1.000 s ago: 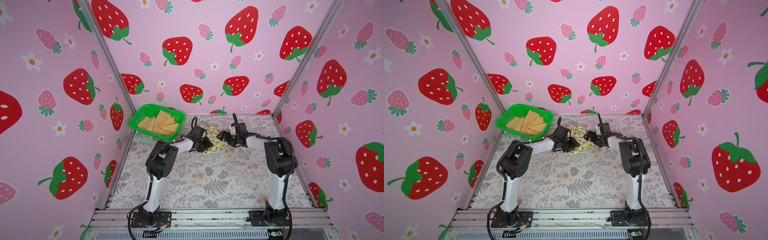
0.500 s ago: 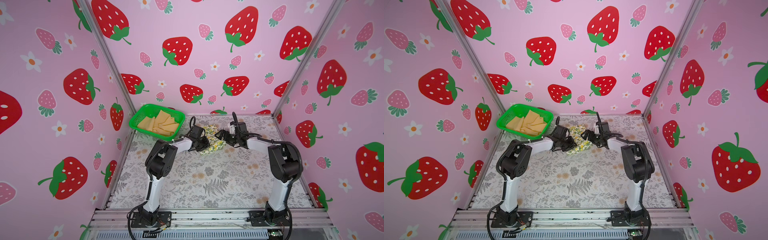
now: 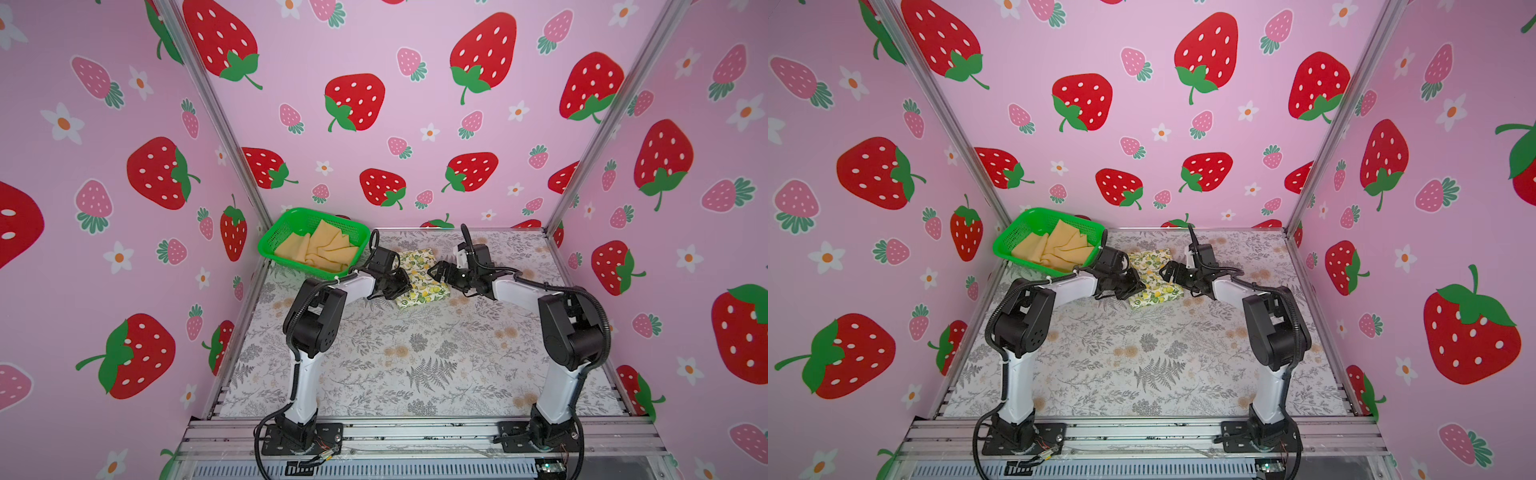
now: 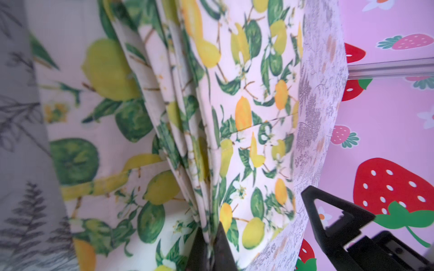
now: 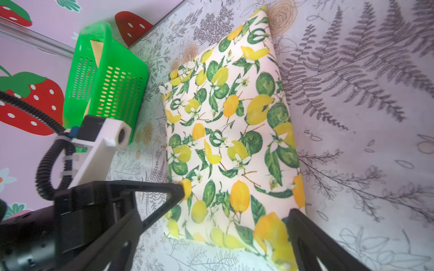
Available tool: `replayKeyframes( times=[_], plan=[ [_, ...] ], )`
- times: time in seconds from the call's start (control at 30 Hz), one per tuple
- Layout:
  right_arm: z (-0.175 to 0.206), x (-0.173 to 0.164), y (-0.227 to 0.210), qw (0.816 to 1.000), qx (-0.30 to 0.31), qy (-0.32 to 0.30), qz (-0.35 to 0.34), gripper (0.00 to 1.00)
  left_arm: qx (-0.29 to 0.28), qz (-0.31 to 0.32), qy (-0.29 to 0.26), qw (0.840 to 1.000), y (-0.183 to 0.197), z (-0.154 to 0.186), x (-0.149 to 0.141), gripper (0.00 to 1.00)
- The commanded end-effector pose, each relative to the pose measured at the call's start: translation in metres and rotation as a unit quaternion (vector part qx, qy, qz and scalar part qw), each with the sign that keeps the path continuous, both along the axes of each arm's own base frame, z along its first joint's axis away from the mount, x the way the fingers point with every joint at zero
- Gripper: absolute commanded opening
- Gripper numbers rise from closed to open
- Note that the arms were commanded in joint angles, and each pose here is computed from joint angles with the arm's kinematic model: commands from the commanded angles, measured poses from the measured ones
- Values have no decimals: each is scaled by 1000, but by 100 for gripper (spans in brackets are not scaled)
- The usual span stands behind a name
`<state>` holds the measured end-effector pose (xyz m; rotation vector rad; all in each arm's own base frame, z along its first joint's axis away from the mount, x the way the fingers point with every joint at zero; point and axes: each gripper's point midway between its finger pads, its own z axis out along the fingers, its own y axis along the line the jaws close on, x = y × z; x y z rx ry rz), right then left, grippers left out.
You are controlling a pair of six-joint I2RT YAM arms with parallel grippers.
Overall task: Fold and stack skirts
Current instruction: Rotate the skirt at the top-center of the table.
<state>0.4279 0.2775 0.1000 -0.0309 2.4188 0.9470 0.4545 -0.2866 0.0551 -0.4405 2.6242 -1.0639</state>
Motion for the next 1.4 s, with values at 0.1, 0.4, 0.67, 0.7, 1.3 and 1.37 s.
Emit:
replayKeyframes(
  times=[0.1,0.4,0.67,0.7,1.3,1.37],
  plan=[
    [12,4,-1,1000,-17,-21,0,100,-25,-17,-13,999,3,20,1,1],
    [21,-4,16,999,10,-24,25,100,-24,-27,4,999,4,7,-1,0],
    [-2,-19,27,999,22,3,41,100,-17,-24,11,999,11,-2,-2,0],
    [-6,-21,28,999,23,5,41,100,-16,-24,10,1000,13,-2,-1,0],
    [-54,-46,25,998,16,51,39,100,-5,-21,37,999,23,-25,-6,13],
    [-59,-50,22,998,11,56,36,100,2,-23,42,999,23,-28,-10,23]
  ],
)
